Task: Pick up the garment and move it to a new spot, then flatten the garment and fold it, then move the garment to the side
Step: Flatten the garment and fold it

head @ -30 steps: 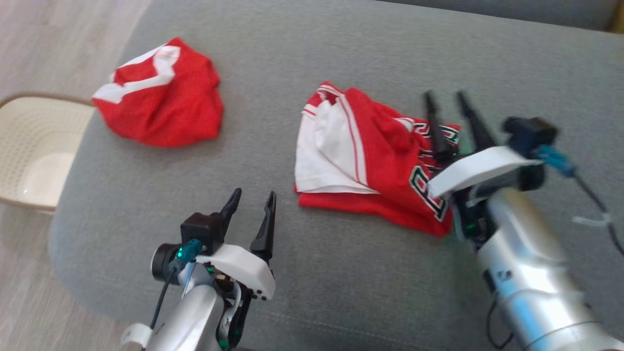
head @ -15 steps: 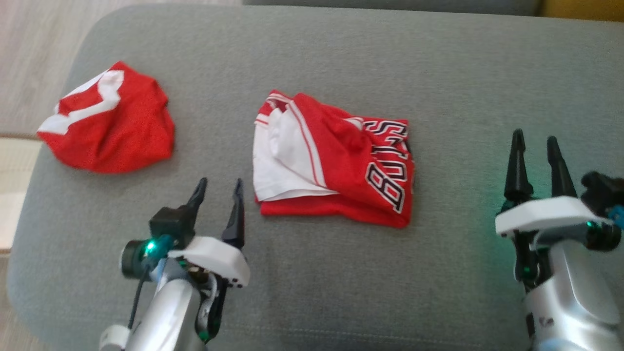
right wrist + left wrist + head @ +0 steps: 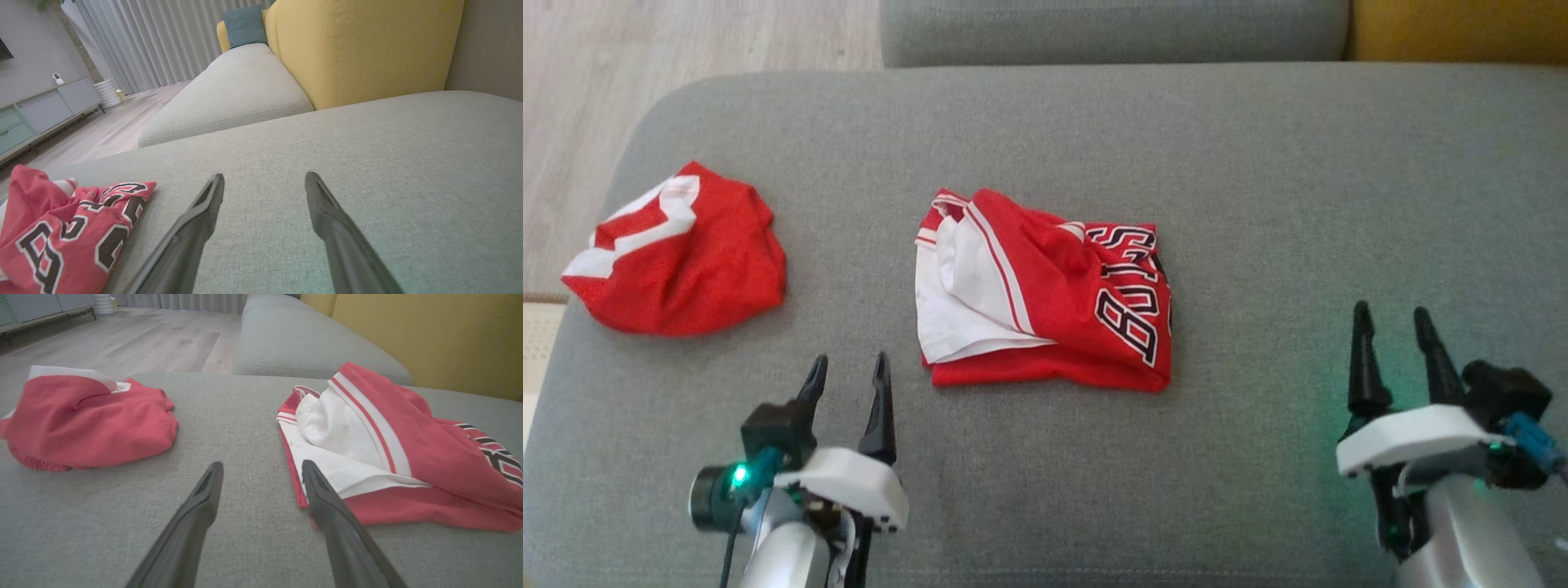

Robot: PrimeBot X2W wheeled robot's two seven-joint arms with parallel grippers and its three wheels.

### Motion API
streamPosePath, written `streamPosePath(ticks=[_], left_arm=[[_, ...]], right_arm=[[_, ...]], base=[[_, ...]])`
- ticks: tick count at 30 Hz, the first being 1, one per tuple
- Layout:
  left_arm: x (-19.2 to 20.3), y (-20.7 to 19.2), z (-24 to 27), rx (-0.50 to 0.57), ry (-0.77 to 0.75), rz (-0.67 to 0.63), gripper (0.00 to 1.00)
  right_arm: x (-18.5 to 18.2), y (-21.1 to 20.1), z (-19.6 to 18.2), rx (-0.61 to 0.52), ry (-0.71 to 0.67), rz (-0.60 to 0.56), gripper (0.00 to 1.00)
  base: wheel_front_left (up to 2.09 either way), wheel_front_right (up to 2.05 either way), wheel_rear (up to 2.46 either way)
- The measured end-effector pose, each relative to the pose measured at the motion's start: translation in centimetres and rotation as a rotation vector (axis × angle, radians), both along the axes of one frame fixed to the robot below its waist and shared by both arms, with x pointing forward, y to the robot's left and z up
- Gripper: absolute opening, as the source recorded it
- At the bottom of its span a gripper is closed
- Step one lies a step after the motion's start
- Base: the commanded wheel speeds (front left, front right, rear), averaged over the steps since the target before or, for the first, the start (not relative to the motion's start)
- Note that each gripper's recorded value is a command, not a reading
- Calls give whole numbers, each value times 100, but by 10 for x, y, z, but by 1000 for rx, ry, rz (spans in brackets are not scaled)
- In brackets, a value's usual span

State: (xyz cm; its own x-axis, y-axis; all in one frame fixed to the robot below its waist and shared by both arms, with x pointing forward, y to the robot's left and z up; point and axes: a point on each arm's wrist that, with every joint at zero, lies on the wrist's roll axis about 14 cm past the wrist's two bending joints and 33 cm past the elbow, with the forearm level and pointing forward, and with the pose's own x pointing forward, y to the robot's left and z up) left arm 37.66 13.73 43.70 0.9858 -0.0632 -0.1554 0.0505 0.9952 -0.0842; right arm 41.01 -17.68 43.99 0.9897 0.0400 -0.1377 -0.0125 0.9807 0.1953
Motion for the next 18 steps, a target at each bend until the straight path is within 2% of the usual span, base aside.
streamPosePath(ticks=[9, 18], left_arm=[[-17, 3, 1, 18, -5, 13, 100], [-20, 5, -1, 21, 2, 20, 100]], right_arm=[[-21, 9, 0, -29, 3, 39, 100], [-24, 13, -5, -21, 17, 49, 100]], base=[[0, 0, 0], [0, 0, 0]])
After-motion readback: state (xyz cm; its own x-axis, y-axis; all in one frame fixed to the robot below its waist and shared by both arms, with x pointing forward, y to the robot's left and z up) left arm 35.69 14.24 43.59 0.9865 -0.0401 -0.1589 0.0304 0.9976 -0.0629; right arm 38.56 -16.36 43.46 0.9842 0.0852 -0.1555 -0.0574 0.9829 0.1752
